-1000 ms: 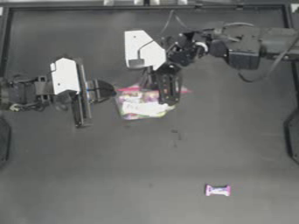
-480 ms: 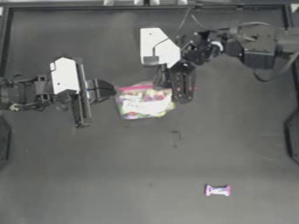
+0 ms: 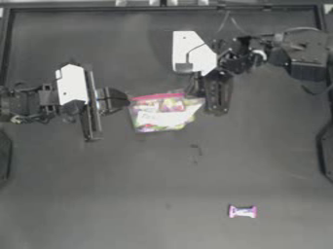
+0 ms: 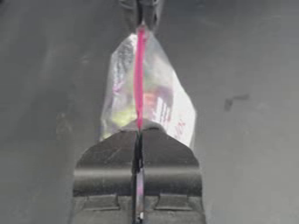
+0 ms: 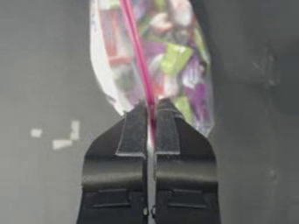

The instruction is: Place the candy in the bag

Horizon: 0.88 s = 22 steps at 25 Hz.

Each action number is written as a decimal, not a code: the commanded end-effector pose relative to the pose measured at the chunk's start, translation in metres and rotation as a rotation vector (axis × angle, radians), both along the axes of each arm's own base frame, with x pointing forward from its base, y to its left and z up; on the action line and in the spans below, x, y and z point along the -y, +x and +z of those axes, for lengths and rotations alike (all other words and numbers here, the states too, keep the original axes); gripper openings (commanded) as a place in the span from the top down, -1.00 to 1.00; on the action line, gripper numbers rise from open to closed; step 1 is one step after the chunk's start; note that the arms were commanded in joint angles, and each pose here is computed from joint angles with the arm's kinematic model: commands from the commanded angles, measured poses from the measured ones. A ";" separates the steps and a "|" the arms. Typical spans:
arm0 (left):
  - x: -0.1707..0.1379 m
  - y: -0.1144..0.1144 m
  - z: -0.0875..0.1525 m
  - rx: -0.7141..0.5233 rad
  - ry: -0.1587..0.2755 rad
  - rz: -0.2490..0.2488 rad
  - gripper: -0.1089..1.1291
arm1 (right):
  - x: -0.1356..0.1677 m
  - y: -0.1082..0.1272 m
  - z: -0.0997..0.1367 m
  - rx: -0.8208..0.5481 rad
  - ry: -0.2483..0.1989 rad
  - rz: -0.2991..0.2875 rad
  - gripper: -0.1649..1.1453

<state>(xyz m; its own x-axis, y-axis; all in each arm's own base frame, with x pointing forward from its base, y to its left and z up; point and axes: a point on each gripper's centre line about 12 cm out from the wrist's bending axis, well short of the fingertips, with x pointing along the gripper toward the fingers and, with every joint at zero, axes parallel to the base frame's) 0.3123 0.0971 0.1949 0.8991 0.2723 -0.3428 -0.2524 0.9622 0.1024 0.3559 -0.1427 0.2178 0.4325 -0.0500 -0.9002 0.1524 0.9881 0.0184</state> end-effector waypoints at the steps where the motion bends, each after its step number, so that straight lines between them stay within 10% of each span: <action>1: 0.000 -0.002 0.018 0.054 0.018 0.000 0.77 | 0.008 -0.013 0.013 0.023 -0.021 -0.034 0.66; 22: -0.001 -0.004 0.017 0.051 0.017 0.007 0.77 | -0.002 -0.050 0.008 0.006 0.004 -0.098 0.66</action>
